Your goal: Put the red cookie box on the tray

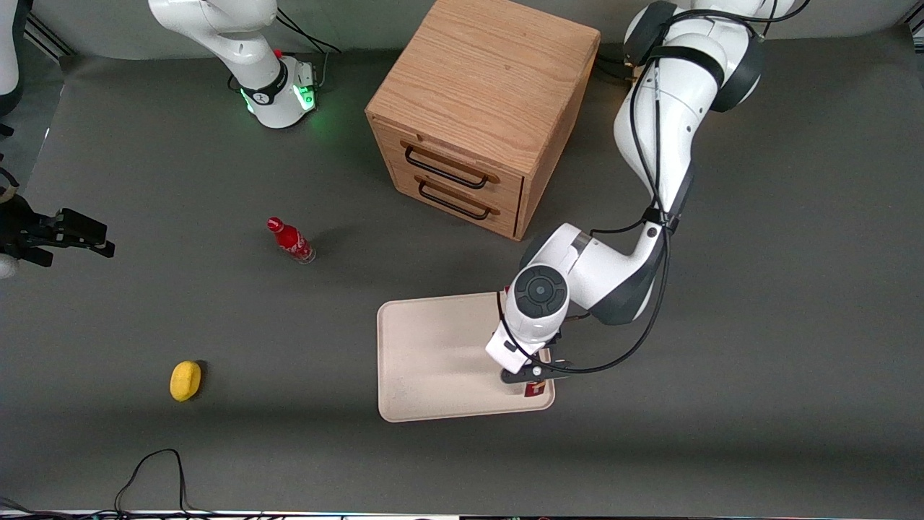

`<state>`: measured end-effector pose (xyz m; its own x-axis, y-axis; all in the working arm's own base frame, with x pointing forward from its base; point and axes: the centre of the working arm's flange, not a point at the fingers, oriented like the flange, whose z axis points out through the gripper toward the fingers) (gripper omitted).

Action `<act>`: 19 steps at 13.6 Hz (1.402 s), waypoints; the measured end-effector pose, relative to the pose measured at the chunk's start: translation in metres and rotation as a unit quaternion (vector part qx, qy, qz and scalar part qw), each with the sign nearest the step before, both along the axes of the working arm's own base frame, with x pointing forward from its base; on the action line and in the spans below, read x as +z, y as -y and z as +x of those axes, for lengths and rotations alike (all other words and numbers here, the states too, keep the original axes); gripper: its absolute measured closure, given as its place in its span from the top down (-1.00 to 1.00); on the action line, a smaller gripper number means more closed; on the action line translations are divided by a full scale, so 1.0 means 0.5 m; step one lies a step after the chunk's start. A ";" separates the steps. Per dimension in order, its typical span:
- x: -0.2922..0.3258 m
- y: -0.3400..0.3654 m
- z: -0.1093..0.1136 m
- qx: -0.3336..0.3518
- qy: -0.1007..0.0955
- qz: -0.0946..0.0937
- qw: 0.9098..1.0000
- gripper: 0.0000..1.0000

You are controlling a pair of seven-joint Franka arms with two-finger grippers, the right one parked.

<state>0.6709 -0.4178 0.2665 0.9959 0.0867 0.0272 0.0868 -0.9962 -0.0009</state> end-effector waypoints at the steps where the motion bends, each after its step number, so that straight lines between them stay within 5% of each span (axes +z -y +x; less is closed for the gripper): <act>1: -0.012 0.001 -0.001 -0.011 -0.002 0.001 1.000 -0.93; 6: -0.024 0.000 -0.002 -0.026 -0.006 0.004 1.000 -0.92; 15: -0.029 0.000 -0.001 -0.024 -0.007 0.002 1.000 0.99; 19: 0.125 -0.015 -0.020 -0.017 -0.014 0.009 1.000 1.00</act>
